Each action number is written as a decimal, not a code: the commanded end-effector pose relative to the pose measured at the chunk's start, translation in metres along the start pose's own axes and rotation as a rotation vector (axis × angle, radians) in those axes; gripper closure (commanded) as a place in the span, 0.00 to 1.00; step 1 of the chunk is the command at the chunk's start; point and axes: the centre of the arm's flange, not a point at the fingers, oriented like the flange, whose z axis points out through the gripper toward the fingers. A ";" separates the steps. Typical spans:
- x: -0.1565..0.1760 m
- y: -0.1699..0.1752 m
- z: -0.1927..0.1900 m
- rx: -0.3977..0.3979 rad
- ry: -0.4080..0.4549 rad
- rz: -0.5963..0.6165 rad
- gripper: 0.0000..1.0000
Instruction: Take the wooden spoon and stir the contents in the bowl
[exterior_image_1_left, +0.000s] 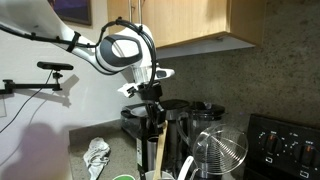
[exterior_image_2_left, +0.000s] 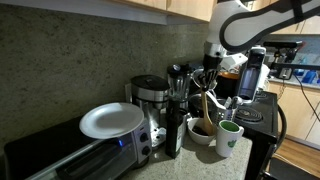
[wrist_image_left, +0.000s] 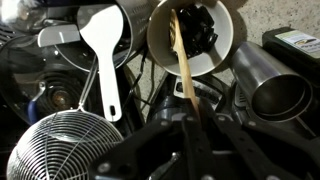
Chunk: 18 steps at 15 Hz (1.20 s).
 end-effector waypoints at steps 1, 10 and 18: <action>0.007 -0.006 0.000 -0.060 0.052 0.005 0.95; 0.003 -0.013 0.007 0.028 0.088 0.038 0.95; 0.005 -0.007 0.002 0.114 -0.015 -0.036 0.94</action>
